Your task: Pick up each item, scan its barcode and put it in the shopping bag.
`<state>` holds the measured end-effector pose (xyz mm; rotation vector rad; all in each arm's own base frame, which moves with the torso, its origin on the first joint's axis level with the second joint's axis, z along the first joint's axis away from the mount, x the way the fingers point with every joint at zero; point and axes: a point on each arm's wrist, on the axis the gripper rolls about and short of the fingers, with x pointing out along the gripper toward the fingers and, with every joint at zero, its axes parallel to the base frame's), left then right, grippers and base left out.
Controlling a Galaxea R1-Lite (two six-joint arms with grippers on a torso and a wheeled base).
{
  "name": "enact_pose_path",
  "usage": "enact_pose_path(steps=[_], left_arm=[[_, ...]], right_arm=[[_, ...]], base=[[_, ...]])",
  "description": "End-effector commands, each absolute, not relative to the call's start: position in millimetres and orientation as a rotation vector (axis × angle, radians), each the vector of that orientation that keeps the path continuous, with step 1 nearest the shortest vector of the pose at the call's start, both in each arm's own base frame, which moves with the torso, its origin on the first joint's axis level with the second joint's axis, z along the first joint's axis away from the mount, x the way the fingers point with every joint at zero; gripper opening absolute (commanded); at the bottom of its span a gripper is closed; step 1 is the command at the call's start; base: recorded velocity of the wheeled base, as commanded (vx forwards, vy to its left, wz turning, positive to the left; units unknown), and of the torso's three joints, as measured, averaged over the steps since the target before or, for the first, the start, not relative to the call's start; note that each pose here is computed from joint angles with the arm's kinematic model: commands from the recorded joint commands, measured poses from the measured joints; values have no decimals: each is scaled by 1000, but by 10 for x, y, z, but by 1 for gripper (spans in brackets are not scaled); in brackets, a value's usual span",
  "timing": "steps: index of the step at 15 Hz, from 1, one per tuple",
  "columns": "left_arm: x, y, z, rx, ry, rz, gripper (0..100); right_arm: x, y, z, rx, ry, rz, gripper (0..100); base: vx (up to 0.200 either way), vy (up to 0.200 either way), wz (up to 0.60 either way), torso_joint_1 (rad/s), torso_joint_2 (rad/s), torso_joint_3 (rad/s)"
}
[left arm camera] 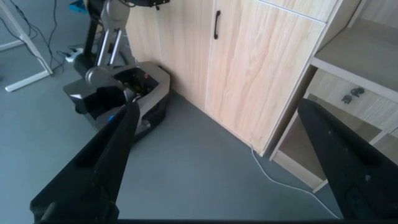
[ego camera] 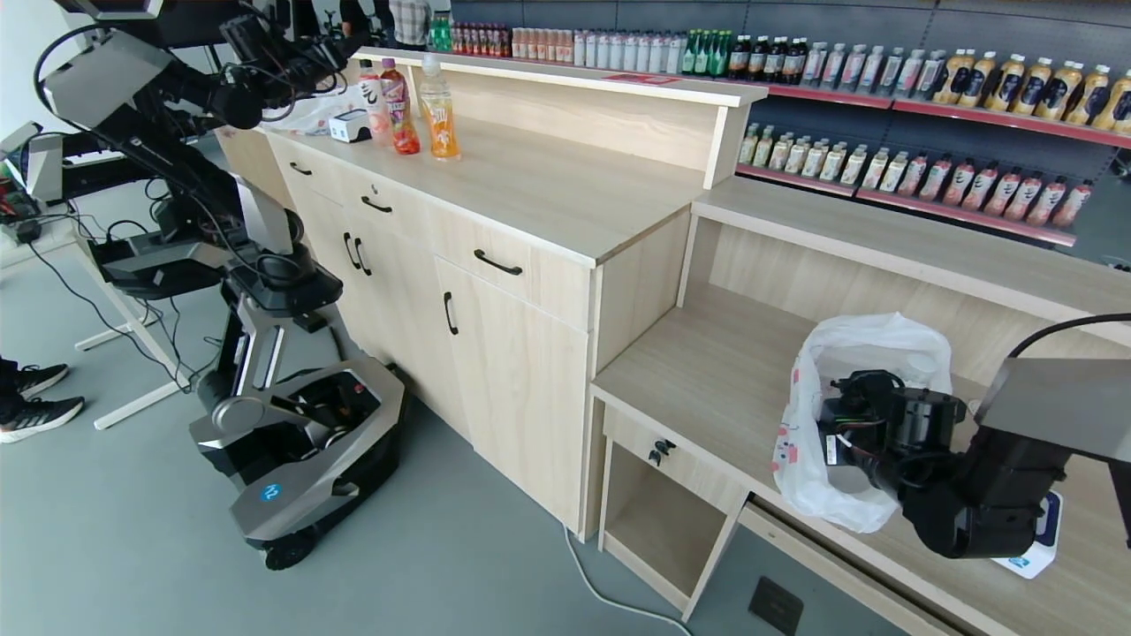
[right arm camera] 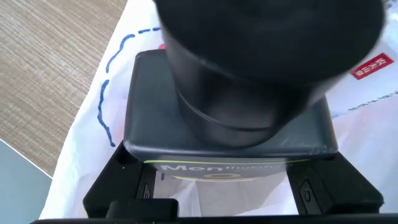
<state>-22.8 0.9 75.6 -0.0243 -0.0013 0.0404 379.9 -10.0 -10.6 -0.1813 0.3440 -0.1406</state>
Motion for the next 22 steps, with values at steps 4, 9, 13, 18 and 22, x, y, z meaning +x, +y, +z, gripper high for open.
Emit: enact_pose_path(steps=[4,9,13,18,22], left_arm=[[-228,9,756,-25,-2,41,100],[-228,9,756,-25,-2,41,100],[-228,9,756,-25,-2,41,100],[-228,9,756,-25,-2,41,100],[-228,9,756,-25,-2,41,100]], right_arm=[[3793,-168,-206,-193,368,-154,0],[3817,-304,-354,-182,363,-115,0],[3813,-303,-391,-182,358,-110,0],[3801,-384,-439,-174,367,-108,0],[3802,-393,-497,-171,372,-97,0]], base=[[0,0,0,0,0,0],[0,0,0,0,0,0],[0,0,0,0,0,0],[0,0,0,0,0,0],[0,0,0,0,0,0]])
